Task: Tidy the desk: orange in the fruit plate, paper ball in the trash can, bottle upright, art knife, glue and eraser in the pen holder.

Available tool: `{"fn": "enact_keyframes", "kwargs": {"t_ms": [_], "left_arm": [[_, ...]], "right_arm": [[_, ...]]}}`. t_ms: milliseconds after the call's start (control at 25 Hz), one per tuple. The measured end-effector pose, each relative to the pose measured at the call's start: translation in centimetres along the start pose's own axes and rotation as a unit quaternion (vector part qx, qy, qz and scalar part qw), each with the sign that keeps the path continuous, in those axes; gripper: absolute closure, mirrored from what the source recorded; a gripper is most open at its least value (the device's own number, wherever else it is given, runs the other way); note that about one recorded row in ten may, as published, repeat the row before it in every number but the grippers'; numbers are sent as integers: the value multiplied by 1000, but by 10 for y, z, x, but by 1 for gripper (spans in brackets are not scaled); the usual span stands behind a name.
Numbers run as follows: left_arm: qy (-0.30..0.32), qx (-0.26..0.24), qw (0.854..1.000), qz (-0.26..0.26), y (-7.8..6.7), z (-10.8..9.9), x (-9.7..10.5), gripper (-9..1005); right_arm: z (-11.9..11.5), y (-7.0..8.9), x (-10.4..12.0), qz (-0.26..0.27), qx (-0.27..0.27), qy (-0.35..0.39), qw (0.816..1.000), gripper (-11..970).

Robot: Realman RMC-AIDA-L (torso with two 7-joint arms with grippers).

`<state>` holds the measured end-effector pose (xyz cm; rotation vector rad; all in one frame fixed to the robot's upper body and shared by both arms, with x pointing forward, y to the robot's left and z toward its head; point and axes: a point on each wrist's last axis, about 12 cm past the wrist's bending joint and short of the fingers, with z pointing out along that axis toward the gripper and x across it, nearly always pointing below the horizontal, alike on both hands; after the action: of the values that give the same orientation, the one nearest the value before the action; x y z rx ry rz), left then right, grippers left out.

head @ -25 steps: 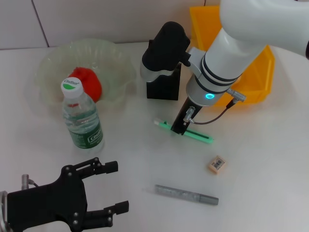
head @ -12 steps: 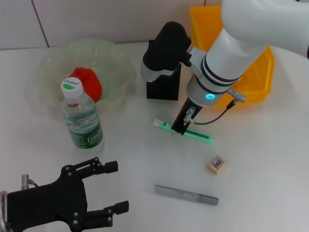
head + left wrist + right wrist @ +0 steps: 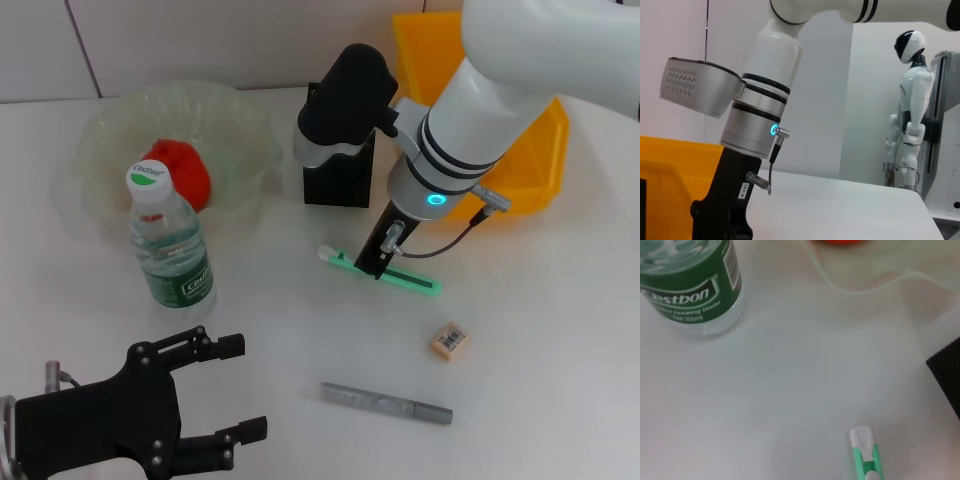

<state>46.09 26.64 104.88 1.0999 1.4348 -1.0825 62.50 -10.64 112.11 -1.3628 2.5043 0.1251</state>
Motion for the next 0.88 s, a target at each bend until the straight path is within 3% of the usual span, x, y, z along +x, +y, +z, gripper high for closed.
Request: {"fn": "enact_keyframes", "kwargs": {"t_ms": [680,880], "left_arm": [[-2,0,1000,1,0,0,0,182],[-2,0,1000,1,0,0,0,182]], "right_arm": [[-10,0,0,8,-6,-25,1000,961],[-15,-3,-1,17,-9,-34,999,902]]}}
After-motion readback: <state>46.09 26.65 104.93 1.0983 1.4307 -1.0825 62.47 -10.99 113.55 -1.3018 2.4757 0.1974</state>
